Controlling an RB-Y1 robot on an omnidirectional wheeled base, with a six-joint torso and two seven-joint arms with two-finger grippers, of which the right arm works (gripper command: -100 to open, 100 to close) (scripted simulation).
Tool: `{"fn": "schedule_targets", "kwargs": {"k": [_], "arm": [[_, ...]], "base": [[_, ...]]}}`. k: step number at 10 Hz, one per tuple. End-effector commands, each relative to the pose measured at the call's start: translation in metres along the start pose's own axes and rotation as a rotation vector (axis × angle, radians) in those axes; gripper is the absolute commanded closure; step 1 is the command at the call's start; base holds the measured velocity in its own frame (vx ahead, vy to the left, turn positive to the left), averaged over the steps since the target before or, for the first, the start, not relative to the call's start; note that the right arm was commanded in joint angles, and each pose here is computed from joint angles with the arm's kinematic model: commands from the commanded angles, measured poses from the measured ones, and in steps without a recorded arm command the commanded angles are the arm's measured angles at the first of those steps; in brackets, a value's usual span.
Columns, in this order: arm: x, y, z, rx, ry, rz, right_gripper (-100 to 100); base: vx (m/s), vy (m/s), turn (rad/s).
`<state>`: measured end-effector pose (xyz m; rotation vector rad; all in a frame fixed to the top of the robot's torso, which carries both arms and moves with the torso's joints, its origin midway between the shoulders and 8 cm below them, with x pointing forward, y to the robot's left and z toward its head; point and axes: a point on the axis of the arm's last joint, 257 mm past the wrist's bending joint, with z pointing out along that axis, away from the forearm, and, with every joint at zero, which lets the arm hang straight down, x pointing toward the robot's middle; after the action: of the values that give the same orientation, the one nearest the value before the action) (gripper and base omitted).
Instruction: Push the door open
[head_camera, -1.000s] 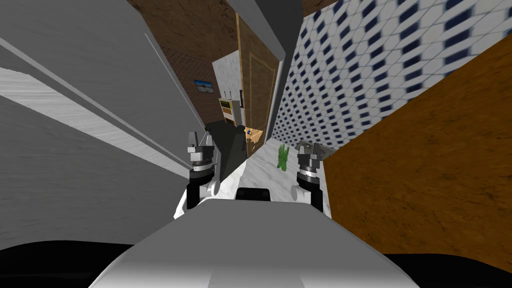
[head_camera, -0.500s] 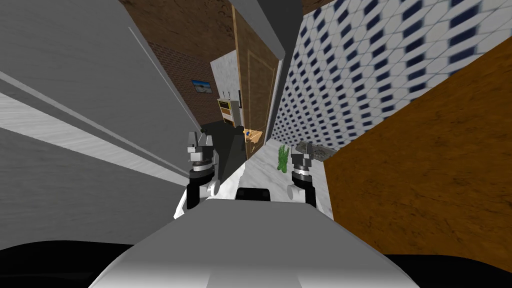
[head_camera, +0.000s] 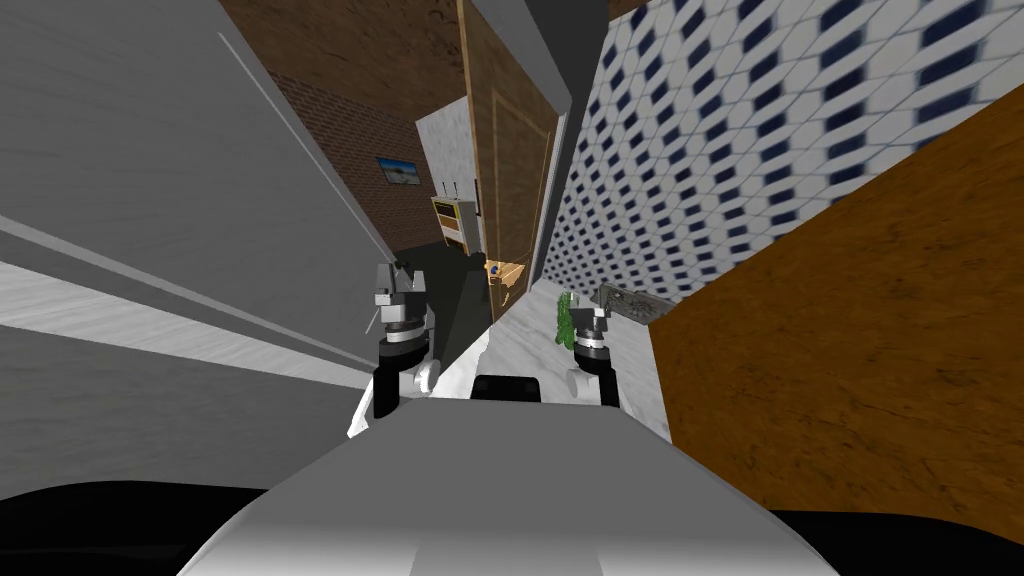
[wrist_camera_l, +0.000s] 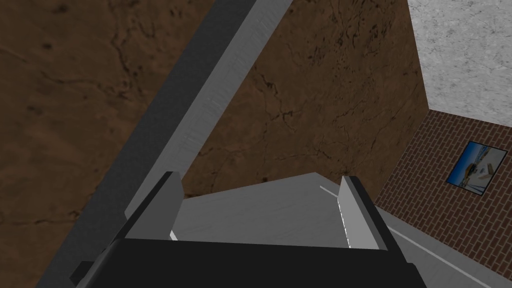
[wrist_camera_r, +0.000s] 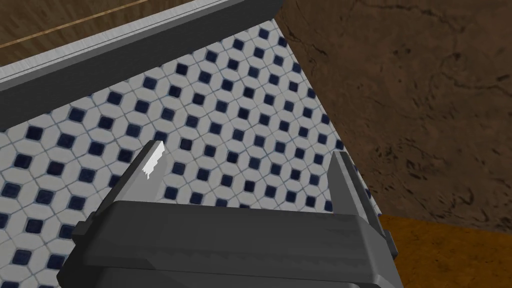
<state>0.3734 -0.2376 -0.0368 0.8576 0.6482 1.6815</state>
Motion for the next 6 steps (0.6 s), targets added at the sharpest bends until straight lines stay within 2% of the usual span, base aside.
{"fn": "schedule_targets", "kwargs": {"k": [1,6], "arm": [[0.006,-0.008,-0.0011,0.012,0.016,0.046,-100],[0.027,-0.032,-0.0054,0.051,0.065,0.178,-100]], "base": [[0.1,0.0,-0.02],[0.089,-0.005,-0.018]]}}
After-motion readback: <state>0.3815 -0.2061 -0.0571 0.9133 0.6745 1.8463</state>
